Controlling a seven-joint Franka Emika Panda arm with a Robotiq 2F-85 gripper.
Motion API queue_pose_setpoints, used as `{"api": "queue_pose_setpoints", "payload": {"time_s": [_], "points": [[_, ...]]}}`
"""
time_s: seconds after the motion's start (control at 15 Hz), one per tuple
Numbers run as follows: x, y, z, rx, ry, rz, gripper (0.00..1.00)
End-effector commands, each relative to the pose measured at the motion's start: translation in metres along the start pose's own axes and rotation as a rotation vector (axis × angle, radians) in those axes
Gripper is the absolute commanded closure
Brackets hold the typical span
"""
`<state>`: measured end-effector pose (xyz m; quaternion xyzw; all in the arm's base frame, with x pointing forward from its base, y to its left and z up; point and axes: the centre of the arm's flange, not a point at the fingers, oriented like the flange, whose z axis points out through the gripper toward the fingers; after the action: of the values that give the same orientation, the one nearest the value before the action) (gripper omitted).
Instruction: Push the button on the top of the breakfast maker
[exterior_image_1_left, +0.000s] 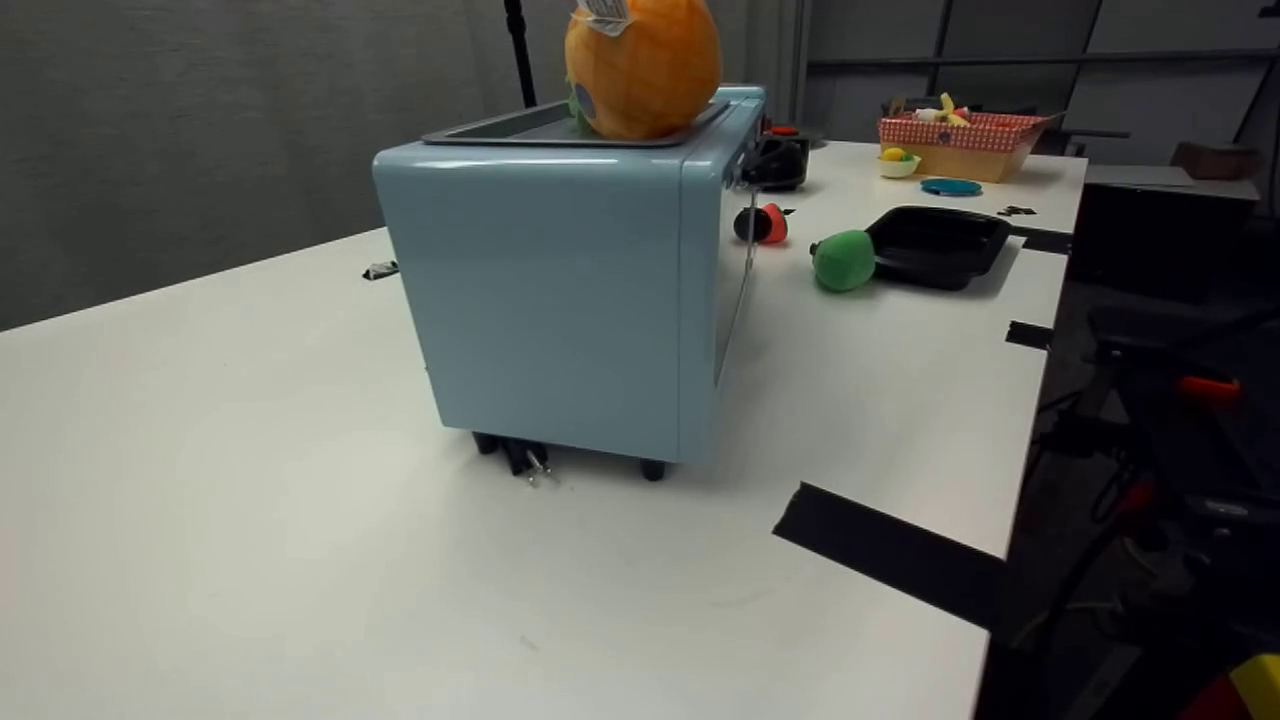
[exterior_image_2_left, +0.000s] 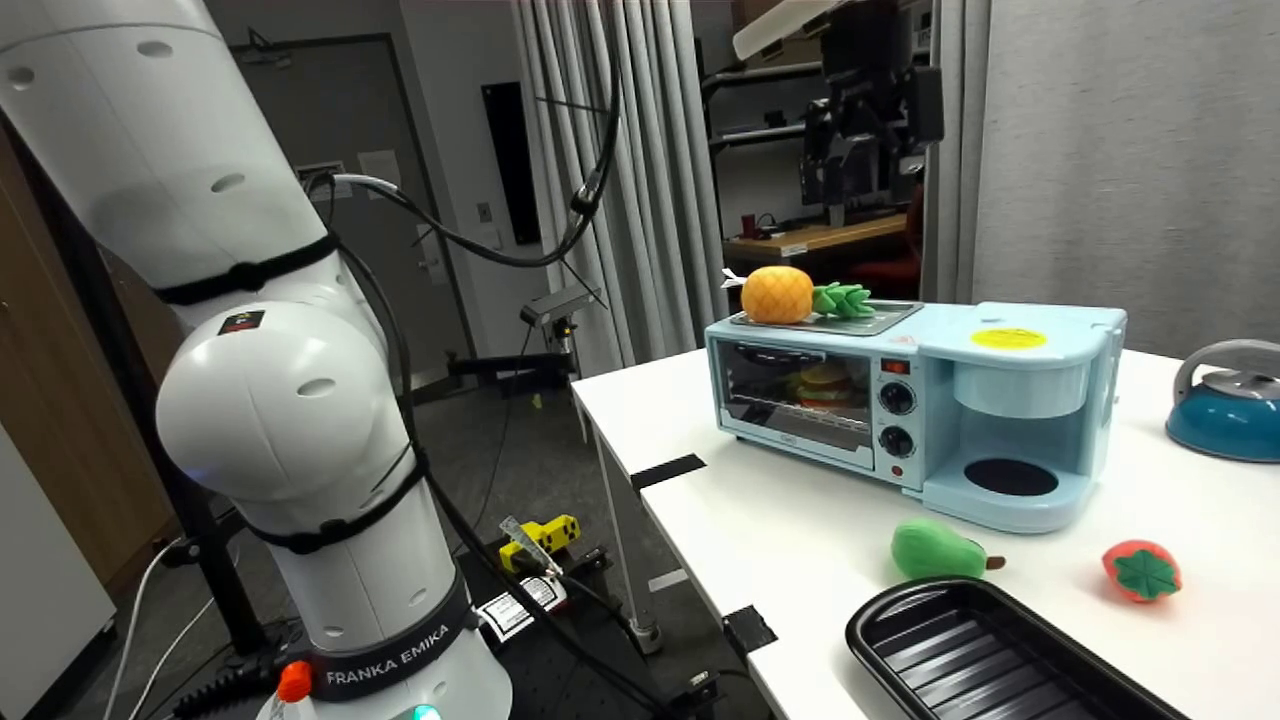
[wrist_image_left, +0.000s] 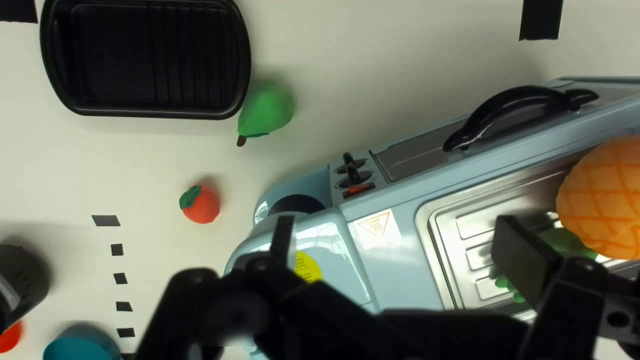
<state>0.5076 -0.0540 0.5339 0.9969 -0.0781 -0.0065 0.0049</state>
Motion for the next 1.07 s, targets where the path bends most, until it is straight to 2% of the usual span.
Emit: {"api": "queue_pose_setpoints", "payload": {"time_s": [0.0, 0.4, 0.47, 0.67, 1.0], "points": [[0.055, 0.000, -0.001, -0.003, 0.011, 0.050, 0.00], [0.117, 0.000, 0.012, -0.008, 0.034, 0.116, 0.00], [0.083, -0.001, 0.020, -0.011, 0.023, 0.083, 0.00], [0.101, -0.001, 0.025, -0.015, 0.028, 0.095, 0.00], [0.104, -0.001, 0.023, -0.015, 0.033, 0.096, 0.00]]}}
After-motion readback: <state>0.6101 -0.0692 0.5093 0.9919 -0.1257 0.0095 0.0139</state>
